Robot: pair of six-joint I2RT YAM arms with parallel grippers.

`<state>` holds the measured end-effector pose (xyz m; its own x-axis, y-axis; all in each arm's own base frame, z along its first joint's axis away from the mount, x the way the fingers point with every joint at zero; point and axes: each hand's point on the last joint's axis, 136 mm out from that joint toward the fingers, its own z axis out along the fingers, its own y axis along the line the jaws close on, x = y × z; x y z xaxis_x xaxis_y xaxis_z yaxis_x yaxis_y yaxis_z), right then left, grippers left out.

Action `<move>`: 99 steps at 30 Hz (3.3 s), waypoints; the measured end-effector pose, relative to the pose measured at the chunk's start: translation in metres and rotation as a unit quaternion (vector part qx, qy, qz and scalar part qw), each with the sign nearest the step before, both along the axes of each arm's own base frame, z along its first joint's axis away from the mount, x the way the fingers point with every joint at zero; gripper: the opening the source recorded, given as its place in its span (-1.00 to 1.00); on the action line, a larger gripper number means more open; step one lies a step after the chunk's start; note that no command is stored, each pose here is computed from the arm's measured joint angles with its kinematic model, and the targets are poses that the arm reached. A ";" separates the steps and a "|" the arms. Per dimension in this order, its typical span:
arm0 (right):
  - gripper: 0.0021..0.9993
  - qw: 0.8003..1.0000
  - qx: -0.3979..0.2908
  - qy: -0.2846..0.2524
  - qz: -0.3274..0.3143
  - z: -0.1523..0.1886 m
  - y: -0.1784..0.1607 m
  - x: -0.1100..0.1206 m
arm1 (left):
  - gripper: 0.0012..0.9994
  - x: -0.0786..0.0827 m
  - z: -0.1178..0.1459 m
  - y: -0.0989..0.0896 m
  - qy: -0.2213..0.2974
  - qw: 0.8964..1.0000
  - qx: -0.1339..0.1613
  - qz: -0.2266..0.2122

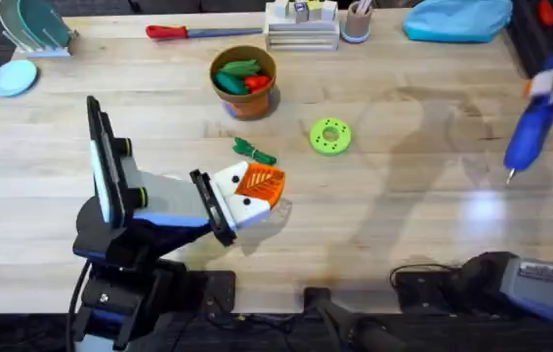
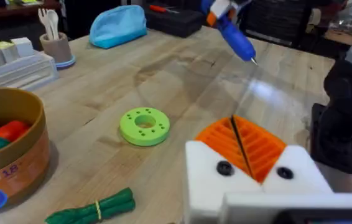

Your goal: Pick up the gripper from the table and insert it into the empty holder that is missing its gripper. Then pick up a screw, insert it into the mounting hole, and use the screwdriver to tighten it. Finally, clean up the table by picking up the vegetable and placing it into the bucket.

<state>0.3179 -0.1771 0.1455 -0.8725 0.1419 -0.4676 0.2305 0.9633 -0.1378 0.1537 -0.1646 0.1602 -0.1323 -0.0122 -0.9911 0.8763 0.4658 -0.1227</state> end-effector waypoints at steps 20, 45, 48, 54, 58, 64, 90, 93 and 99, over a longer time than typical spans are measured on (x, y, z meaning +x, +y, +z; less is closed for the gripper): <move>-0.96 0.943 0.024 -0.316 0.104 0.144 0.122 0.023 | -0.97 0.000 0.000 0.000 0.000 1.000 0.000 0.002; -0.96 0.673 0.278 -0.522 0.444 0.203 0.424 -0.036 | -0.97 0.001 0.000 0.000 0.000 1.000 0.000 0.002; -0.96 0.641 0.303 -0.536 0.459 0.218 0.432 -0.048 | -0.97 0.001 0.000 0.000 0.000 1.000 0.000 0.002; -0.96 0.589 0.344 -0.546 0.486 0.234 0.454 -0.073 | -0.97 0.001 0.000 0.000 0.000 1.000 0.000 0.002; -0.96 0.574 0.366 -0.527 0.510 0.228 0.474 -0.089 | -0.97 0.001 0.000 0.000 0.000 1.000 0.000 0.002; -0.96 0.563 0.382 -0.511 0.525 0.224 0.487 -0.103 | -0.97 0.001 0.000 0.000 0.000 1.000 0.000 0.002; -0.96 0.574 0.393 -0.468 0.545 0.201 0.504 -0.109 | -0.97 0.001 0.000 0.000 0.000 1.000 0.000 0.002; -0.96 0.574 0.393 -0.467 0.546 0.200 0.504 -0.110 | -0.97 0.001 0.000 0.000 0.000 1.000 0.000 0.002; -0.96 0.587 0.392 -0.454 0.543 0.193 0.504 -0.107 | -0.97 0.000 0.000 0.000 0.001 1.000 0.000 0.001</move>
